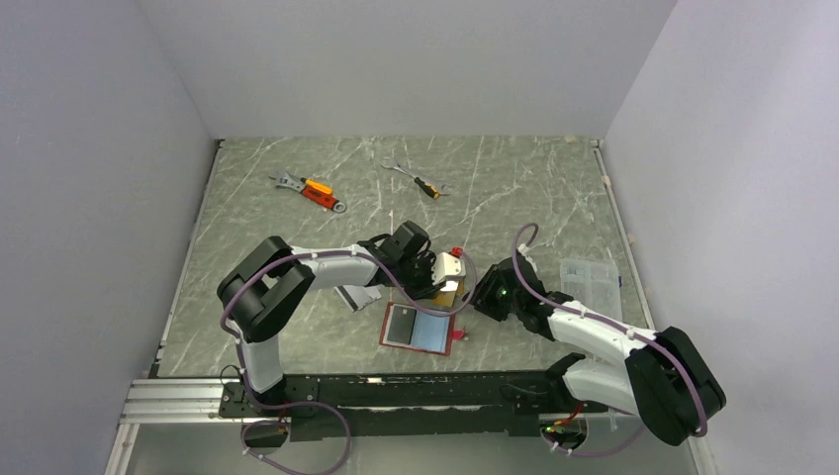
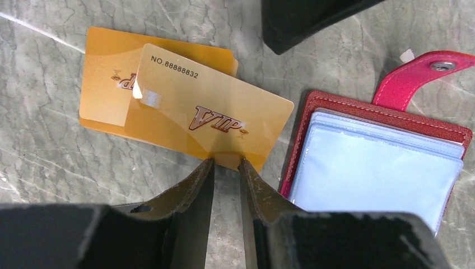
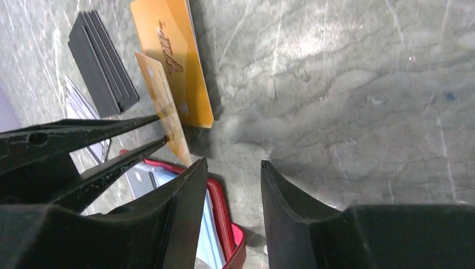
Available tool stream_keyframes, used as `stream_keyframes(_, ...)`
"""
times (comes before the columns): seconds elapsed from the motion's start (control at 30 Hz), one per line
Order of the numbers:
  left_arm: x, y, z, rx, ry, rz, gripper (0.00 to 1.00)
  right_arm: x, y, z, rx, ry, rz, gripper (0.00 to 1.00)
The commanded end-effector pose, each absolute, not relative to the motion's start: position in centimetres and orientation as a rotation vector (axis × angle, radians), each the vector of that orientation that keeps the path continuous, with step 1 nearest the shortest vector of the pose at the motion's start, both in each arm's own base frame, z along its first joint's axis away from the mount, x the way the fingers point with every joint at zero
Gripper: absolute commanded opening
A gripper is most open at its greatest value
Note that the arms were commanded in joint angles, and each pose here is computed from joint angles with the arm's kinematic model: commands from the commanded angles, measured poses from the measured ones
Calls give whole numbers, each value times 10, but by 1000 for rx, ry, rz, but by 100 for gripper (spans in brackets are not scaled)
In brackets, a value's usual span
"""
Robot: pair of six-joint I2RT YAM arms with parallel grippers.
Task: Put the credit cards into the card holder
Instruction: Pick up the credit card from the center of the board.
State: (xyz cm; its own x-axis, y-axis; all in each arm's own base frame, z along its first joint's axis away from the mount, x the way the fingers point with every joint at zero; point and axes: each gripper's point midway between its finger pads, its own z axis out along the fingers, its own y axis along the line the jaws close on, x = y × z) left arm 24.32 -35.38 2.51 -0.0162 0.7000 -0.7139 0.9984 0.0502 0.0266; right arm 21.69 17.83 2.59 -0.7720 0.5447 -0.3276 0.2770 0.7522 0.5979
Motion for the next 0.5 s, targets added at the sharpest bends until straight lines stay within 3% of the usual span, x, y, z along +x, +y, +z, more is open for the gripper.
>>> stream_keyframes(0.0,232,-347,14,1749,1805,-692,29,209,192,29,570,2467,849,42)
stream_keyframes(0.47,232,-346,14,1751,1804,-690,28,218,227,33,461,2432,1036,40)
